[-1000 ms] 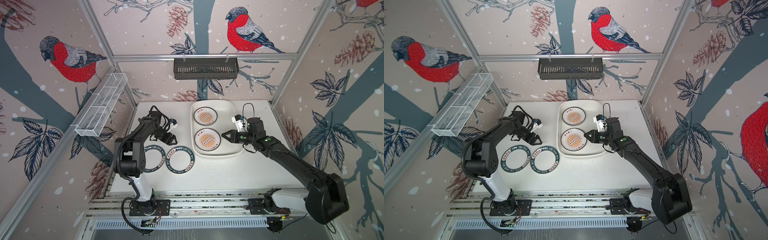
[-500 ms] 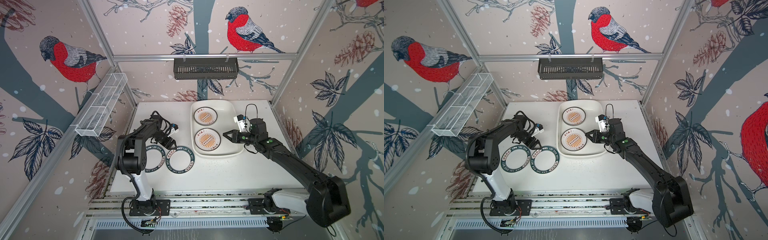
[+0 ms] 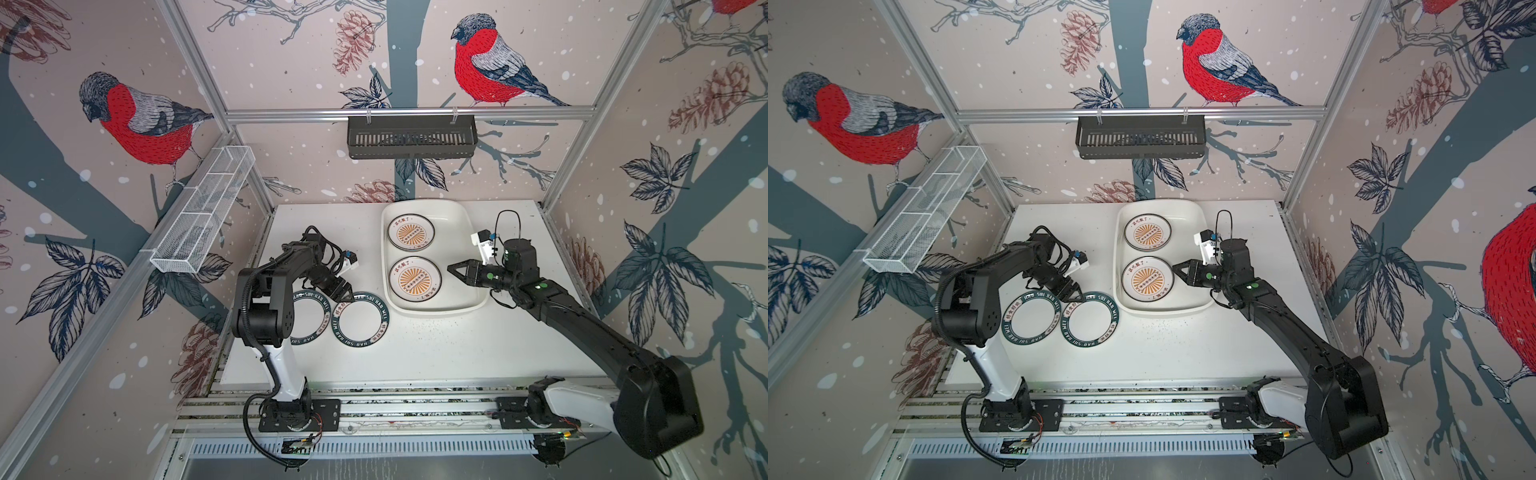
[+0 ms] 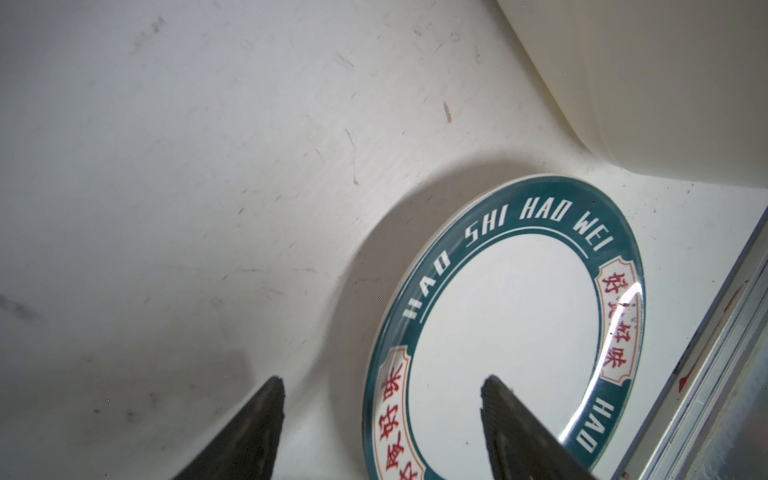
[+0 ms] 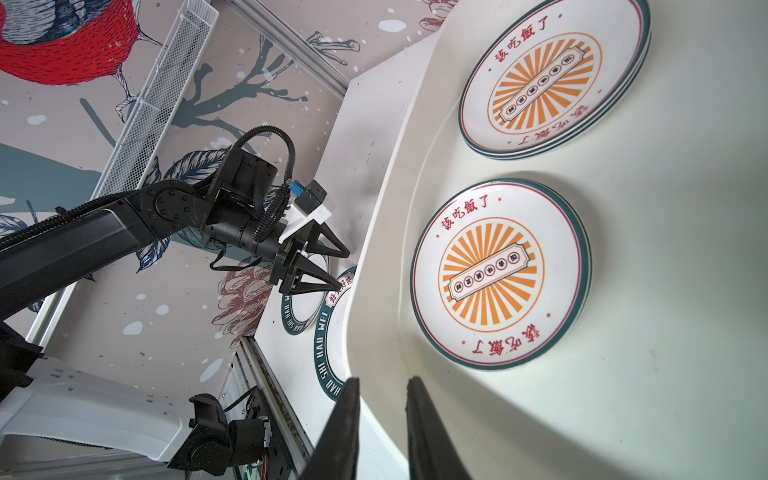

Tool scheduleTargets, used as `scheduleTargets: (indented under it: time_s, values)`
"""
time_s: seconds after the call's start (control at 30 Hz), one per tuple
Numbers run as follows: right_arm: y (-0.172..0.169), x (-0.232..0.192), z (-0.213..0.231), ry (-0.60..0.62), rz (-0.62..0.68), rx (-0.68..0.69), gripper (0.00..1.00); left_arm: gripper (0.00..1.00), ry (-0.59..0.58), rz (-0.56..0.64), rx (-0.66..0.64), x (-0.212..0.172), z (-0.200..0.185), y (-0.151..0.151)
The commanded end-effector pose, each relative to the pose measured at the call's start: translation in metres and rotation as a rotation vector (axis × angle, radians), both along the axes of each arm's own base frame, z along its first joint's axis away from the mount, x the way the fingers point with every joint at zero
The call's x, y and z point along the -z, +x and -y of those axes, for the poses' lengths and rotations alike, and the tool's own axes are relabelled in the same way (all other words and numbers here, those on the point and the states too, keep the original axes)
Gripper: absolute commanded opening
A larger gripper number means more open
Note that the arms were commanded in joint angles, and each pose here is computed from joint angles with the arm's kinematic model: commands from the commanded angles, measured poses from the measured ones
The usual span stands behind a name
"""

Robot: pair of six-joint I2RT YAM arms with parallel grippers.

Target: Place the plates into the plastic bin on the countertop

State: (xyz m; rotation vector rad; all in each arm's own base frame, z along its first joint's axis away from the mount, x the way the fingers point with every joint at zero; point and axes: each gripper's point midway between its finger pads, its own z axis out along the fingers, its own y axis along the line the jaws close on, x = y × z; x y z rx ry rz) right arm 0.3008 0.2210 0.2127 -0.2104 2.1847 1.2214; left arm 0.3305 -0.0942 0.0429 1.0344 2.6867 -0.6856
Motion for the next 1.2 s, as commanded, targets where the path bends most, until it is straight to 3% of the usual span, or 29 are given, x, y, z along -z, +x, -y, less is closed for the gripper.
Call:
scheduleTargets:
  time_s: [0.0,0.57,1.17]
  values:
    - [0.0,-0.008,-0.002,0.03,0.022,-0.008,0.23,0.74,-0.022,0.001,0.021,-0.001,0.003,-0.003]
    - [0.0,-0.003,-0.003,0.048,0.014,-0.008,0.23,0.71,-0.012,-0.001,0.027,0.006,0.002,-0.009]
    - [-0.002,0.001,-0.003,0.055,0.01,-0.008,0.23,0.55,-0.034,-0.045,0.049,0.009,0.004,-0.013]
